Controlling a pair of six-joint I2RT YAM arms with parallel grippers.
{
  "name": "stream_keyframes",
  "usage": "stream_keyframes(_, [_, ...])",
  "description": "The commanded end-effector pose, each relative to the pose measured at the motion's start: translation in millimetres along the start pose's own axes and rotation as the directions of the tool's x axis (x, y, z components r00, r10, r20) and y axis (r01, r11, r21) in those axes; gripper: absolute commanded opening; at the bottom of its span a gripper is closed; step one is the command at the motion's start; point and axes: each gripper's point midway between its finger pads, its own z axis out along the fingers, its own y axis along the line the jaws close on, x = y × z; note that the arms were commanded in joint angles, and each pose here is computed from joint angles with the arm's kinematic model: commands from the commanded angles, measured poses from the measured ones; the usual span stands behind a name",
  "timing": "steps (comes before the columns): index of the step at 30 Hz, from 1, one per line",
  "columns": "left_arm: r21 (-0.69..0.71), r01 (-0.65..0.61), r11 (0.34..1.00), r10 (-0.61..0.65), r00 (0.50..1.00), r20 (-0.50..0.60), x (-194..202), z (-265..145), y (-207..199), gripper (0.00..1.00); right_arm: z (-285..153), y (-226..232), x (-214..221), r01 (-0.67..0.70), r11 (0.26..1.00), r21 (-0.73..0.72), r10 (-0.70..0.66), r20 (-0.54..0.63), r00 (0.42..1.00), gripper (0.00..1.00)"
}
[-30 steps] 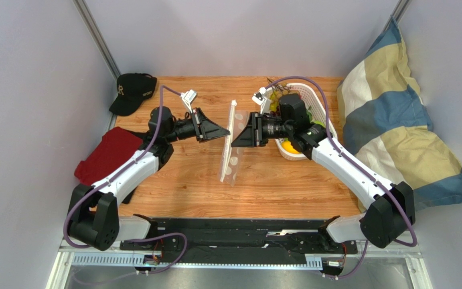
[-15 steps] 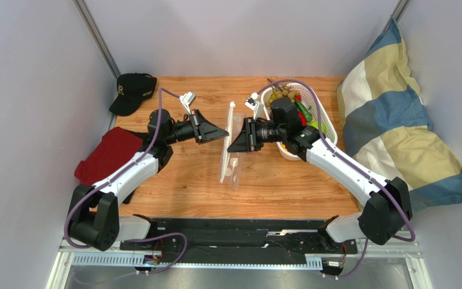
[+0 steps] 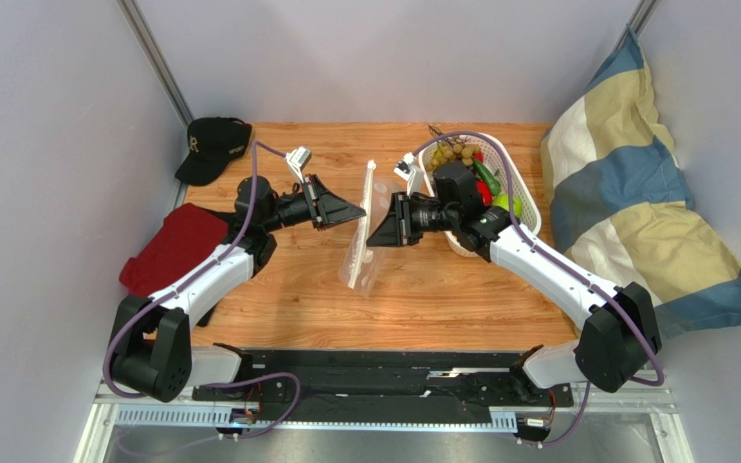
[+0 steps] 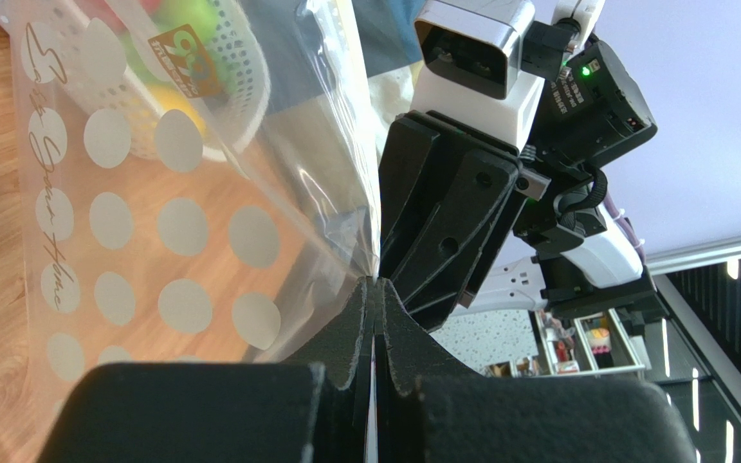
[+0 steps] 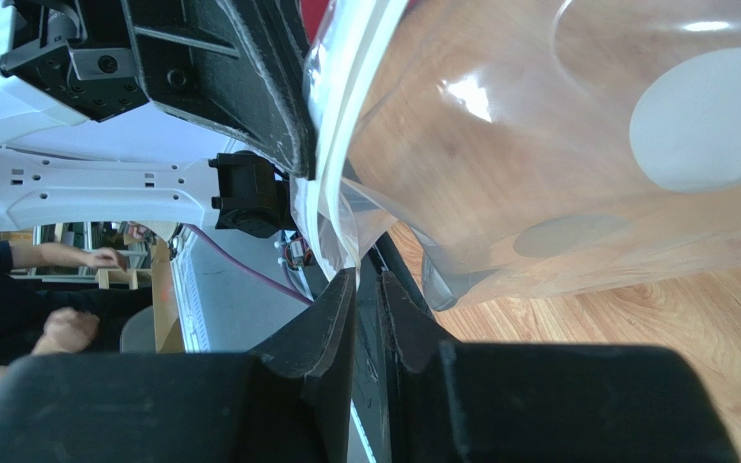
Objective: Place the food in the zip-top bag and seal the zipper
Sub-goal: Open the zipper of the food storage bag.
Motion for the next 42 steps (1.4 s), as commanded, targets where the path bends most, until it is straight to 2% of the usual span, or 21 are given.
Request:
stream_keyframes(1, [0.033, -0.057, 0.998, 0.056, 0.998, 0.029, -4.6, -4.4, -14.9, 0.00, 1.3, 23.7, -24.2, 0.058, 0.997, -0.054, -0.055, 0.065, 0.996, 0.17])
stream_keyframes(10, [0.031, -0.047, 0.998, 0.047, 0.999, 0.027, -2.5, -5.2, -14.4, 0.00, 12.6, 25.6, -28.7, 0.075, 0.996, -0.039, -0.072, 0.070, 0.995, 0.18])
stream_keyframes(15, [0.013, -0.047, 0.999, 0.046, 0.999, 0.028, 2.0, -7.9, -8.7, 0.00, 12.8, 31.0, -35.8, 0.072, 0.996, -0.044, -0.069, 0.082, 0.994, 0.23])
stream_keyframes(16, [0.006, -0.052, 0.999, 0.052, 0.998, 0.028, 3.0, -7.9, -6.2, 0.00, 12.7, 34.0, -37.1, 0.072, 0.996, -0.047, -0.068, 0.082, 0.994, 0.21])
stream_keyframes(17, [-0.009, -0.047, 0.999, 0.047, 0.999, 0.021, 5.0, -8.3, -3.5, 0.00, 13.3, 33.1, -38.4, 0.071, 0.997, -0.044, -0.067, 0.083, 0.994, 0.07])
stream_keyframes(18, [-0.024, -0.053, 0.998, 0.053, 0.998, 0.022, 4.9, -8.6, -1.0, 0.00, 13.0, 32.5, -39.7, 0.068, 0.997, -0.038, -0.065, 0.084, 0.994, 0.00])
stream_keyframes(19, [-0.029, -0.104, 0.994, 0.105, 0.994, 0.030, 1.4, -9.3, -5.6, 0.01, 12.6, 29.3, -39.3, 0.056, 0.998, -0.013, -0.055, 0.081, 0.995, 0.00])
stream_keyframes(21, [-0.104, -0.108, 0.989, 0.110, 0.994, 0.017, 0.8, -12.7, 2.9, 0.03, 9.3, 32.0, -44.1, 0.065, 0.998, 0.000, -0.064, 0.093, 0.994, 0.00])
stream_keyframes(22, [-0.108, -0.219, 0.970, 0.224, 0.974, 0.029, -10.1, -13.9, -10.8, 0.10, 6.9, 27.6, -45.7, 0.059, 0.997, 0.039, -0.063, 0.101, 0.993, 0.00])
stream_keyframes(23, [-0.184, -0.190, 0.964, 0.192, 0.981, -0.006, -4.6, -18.7, 0.7, 0.15, 4.1, 29.5, -50.4, 0.067, 0.996, 0.053, -0.072, 0.114, 0.991, 0.00])
stream_keyframes(24, [-0.212, -0.225, 0.951, 0.230, 0.973, -0.004, -8.9, -21.1, -0.9, 0.20, 1.7, 30.6, -53.1, 0.075, 0.995, 0.064, -0.083, 0.121, 0.989, 0.00])
stream_keyframes(25, [-0.210, -0.331, 0.920, 0.340, 0.940, 0.005, -19.4, -23.4, -16.0, 0.33, 0.1, 29.2, -53.7, 0.077, 0.994, 0.080, -0.086, 0.120, 0.989, 0.00])
stream_keyframes(26, [-0.272, -0.311, 0.911, 0.316, 0.948, -0.025, -14.1, -30.3, -7.6, 0.39, -1.0, 30.8, -57.3, 0.092, 0.992, 0.085, -0.102, 0.127, 0.987, 0.00])
stream_keyframes(27, [-0.318, -0.335, 0.887, 0.349, 0.937, -0.013, -21.3, -34.4, -5.9, 0.46, -2.1, 33.0, -62.6, 0.099, 0.991, 0.091, -0.111, 0.138, 0.984, 0.00])
stream_keyframes(28, [-0.354, -0.375, 0.857, 0.390, 0.920, -0.030, -25.8, -41.4, -9.5, 0.61, -2.2, 30.5, -65.9, 0.097, 0.989, 0.112, -0.113, 0.145, 0.983, 0.00])
stream_keyframes(31, [-0.427, -0.415, 0.803, 0.449, 0.893, -0.024, -47.5, -56.5, -11.2, 0.80, -2.6, 39.5, -77.2, 0.160, 0.980, 0.115, -0.175, 0.139, 0.975, 0.00])
stream_keyframes(33, [-0.463, -0.415, 0.783, 0.444, 0.895, -0.051, -50.5, -65.5, -6.6, 0.81, -1.1, 49.6, -83.8, 0.179, 0.980, 0.085, -0.190, 0.144, 0.971, 0.00])
stream_keyframes(34, [-0.477, -0.421, 0.771, 0.454, 0.889, -0.050, -57.0, -68.8, -8.6, 0.82, 2.7, 64.1, -87.4, 0.196, 0.980, 0.026, -0.198, 0.146, 0.969, 0.00])
stream_keyframes(38, [-0.544, -0.294, 0.786, 0.356, 0.935, 0.008, -69.3, -98.4, 3.6, 0.82, 21.0, 108.2, -87.7, 0.217, 0.964, -0.156, -0.199, 0.124, 0.972, 0.00])
stream_keyframes(40, [-0.539, -0.247, 0.805, 0.305, 0.952, 0.019, -65.2, -111.1, 5.3, 0.82, 26.5, 127.2, -85.6, 0.146, 0.953, -0.264, -0.127, 0.089, 0.988, 0.00])
stream_keyframes(42, [-0.556, -0.201, 0.806, 0.277, 0.959, 0.054, -72.6, -131.4, 8.9, 0.82, 37.0, 121.3, -80.3, 0.071, 0.953, -0.293, -0.064, 0.033, 0.997, 0.00])
